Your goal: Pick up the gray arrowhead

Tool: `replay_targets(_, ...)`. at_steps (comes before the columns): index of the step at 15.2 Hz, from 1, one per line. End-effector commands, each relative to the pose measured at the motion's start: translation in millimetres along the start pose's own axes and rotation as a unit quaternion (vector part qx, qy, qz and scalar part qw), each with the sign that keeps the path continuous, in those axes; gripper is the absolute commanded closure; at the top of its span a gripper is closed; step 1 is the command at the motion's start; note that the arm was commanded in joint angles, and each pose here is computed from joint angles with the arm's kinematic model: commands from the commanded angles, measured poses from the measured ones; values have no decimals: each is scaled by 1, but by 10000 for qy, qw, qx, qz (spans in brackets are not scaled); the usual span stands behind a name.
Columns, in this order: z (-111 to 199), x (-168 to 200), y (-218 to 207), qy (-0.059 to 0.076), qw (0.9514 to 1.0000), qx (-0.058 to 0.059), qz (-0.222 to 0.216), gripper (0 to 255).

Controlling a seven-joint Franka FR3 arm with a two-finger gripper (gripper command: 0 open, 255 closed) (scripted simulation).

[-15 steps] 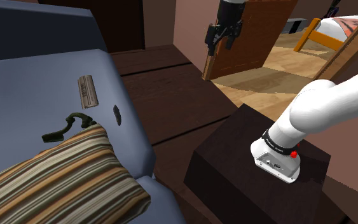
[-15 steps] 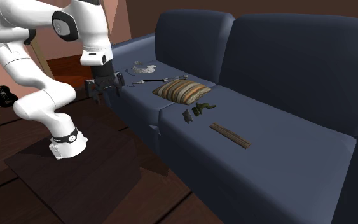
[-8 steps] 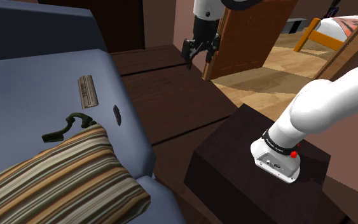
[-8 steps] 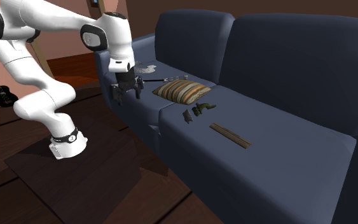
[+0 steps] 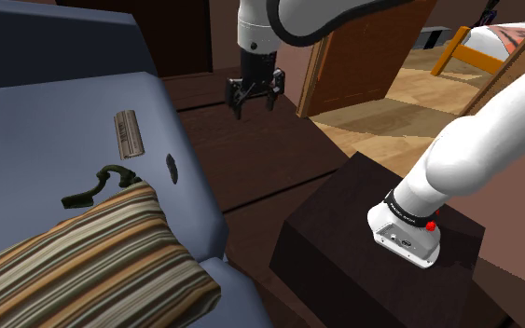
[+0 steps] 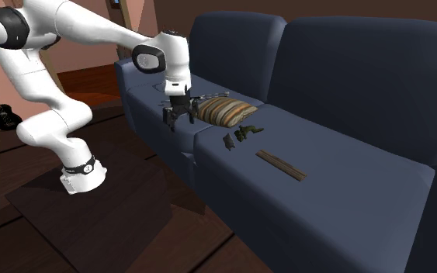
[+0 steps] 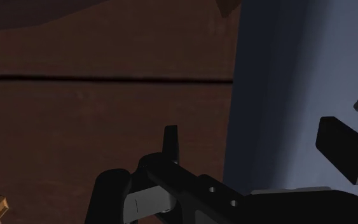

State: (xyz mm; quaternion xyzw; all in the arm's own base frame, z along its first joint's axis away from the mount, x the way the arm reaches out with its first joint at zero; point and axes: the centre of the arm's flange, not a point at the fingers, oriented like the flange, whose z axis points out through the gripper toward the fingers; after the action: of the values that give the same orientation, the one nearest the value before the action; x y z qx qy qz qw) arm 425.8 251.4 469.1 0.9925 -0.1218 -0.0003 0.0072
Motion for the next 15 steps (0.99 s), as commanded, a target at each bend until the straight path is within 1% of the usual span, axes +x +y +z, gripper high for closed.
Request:
replay_targets(1, 12, 4, -24, 0, 10000, 26, 68, 0)
replay_targets(15, 84, 48, -183, 11, 9987, 160, 474, 0)
